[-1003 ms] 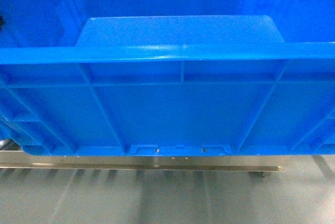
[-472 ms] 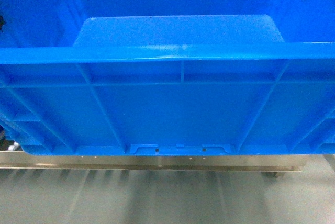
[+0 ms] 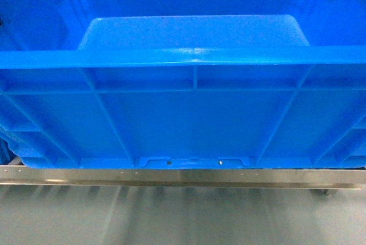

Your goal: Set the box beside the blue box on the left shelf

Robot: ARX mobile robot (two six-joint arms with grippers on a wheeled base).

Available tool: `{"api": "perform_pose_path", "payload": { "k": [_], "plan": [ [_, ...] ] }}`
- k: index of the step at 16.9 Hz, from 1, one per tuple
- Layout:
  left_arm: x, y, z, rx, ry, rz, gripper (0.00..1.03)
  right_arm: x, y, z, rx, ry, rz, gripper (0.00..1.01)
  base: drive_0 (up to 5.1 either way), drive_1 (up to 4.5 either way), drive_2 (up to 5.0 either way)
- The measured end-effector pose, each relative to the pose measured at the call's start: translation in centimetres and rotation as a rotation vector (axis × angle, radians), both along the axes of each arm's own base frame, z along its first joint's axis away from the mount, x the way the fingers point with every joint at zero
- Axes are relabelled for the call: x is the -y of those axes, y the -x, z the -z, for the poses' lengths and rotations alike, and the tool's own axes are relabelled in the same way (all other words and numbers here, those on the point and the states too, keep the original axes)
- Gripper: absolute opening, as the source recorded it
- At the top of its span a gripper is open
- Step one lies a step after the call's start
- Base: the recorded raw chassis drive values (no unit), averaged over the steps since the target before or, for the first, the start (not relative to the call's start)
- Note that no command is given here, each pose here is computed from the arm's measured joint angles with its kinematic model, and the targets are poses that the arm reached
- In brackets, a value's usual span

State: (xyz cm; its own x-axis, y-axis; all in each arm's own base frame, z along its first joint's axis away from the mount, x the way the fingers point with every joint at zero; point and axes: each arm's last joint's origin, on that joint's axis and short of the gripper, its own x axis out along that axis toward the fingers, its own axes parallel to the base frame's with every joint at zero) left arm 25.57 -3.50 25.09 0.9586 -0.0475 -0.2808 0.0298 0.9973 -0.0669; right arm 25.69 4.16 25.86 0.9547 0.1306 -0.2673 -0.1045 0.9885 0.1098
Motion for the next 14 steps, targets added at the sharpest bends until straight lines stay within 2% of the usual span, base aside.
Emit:
{"api": "perform_pose_path", "payload": {
  "k": [14],
  "plan": [
    [0.09,0.02,0.01,-0.001,0.0,0.003,0.06,0.02,0.0,0.01,-0.001,0.001,0.002,0.09,-4.9,2.43,2.4]
  ]
}}
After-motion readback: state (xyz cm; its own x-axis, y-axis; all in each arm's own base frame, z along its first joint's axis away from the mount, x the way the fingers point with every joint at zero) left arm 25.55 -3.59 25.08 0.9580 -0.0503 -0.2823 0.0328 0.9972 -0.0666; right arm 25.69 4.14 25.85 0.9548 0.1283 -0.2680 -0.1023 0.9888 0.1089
